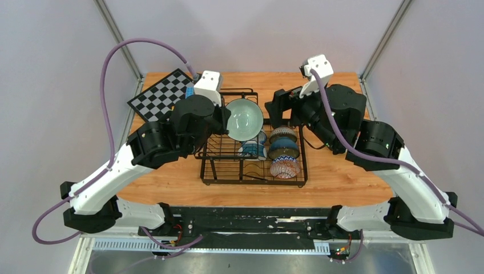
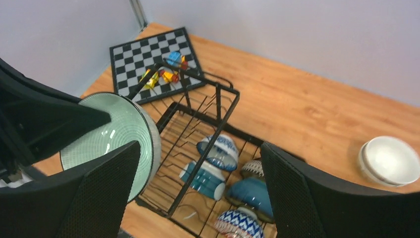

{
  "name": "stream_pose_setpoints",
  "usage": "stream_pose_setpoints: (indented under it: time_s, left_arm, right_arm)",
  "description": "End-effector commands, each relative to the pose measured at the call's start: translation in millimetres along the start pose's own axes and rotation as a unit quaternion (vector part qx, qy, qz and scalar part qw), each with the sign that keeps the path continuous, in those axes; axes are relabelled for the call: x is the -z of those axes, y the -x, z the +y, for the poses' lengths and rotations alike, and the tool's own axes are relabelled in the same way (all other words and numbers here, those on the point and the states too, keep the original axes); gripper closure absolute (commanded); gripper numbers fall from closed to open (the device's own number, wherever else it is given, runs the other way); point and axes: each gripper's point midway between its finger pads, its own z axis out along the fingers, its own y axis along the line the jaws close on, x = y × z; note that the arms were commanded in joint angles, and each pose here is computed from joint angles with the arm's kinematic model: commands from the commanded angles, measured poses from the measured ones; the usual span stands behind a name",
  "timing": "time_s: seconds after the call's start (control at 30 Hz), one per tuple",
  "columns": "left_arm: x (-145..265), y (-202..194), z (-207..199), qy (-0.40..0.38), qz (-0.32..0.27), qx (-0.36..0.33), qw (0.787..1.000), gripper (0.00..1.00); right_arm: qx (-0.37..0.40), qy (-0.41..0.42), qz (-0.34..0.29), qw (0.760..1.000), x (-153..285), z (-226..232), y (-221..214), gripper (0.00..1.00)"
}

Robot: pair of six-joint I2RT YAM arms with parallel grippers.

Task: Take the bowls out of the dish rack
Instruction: Place the bowl with the bowl.

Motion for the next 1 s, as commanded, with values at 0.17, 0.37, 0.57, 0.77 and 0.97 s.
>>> stream_pose_setpoints:
  time_s: [0.17, 0.37, 0.57, 0.77, 0.97]
  left_arm:
    - [-13.8, 3.2, -13.1, -0.002, -0.002, 0.026, 1.0, 1.0]
    - [-19.0, -3.9, -21.5, -0.012, 0.014, 0.03, 0.999, 1.0]
    - [-21.2, -11.6, -25.1, -0.018, 0.025, 0.033, 0.999, 1.0]
    - [-24.4, -16.5, -28.8, -0.022, 0.033, 0.032, 0.999, 1.0]
    - [-27.4, -20.9, -31.7, -0.024, 0.039, 0.031, 0.998, 1.0]
  right_arm:
    - [-0.119, 0.067, 0.057, 0.989, 5.6, 4.7, -45.9, 0.17]
    - [-0.117, 0.072, 0.086, 0.987, 1.6, 10.0, -66.5, 0.31]
    - [-0.11, 0.063, 0.114, 0.985, -6.1, 12.1, -82.6, 0.51]
    - [-0.098, 0.048, 0.135, 0.985, -15.0, 11.5, -96.1, 0.56]
    - [-0.083, 0.028, 0.159, 0.983, -22.9, 8.4, -110.1, 0.62]
